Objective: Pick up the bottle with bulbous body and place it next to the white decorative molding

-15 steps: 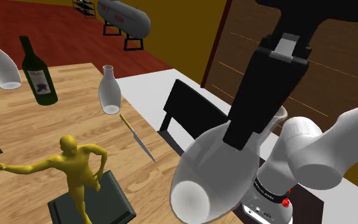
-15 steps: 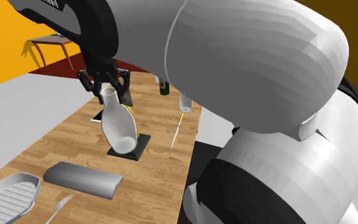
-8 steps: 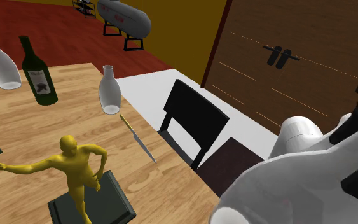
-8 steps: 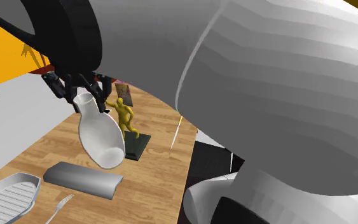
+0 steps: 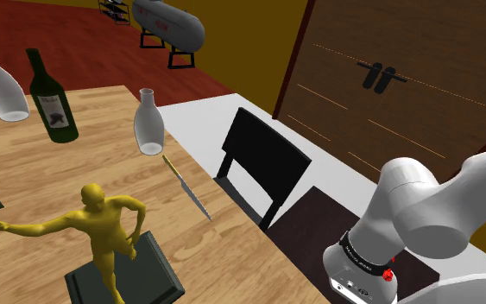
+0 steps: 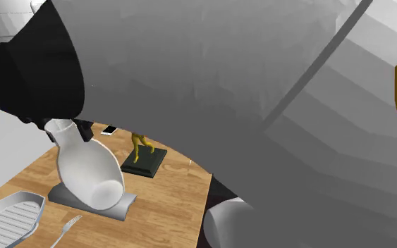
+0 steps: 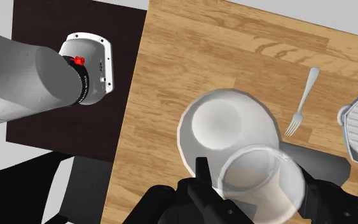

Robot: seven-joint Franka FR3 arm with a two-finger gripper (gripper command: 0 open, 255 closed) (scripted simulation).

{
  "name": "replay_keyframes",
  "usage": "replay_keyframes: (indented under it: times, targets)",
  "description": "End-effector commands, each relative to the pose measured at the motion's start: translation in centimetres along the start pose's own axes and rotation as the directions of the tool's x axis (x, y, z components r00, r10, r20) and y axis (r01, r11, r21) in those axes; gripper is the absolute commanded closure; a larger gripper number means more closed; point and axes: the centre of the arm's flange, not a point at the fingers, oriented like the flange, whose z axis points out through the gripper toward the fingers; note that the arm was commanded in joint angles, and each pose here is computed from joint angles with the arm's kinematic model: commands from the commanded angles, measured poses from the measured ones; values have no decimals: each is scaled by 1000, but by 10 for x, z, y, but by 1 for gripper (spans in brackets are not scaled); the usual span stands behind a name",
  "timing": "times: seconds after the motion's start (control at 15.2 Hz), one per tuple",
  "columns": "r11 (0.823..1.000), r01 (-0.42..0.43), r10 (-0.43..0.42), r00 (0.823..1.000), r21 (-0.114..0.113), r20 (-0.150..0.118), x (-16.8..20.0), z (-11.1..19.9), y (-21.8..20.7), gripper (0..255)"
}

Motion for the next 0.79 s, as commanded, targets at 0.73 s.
replay_keyframes:
  times: [0.73]
  targets:
    - [1000, -1, 1, 1000, 0, 0, 1, 69, -1, 255]
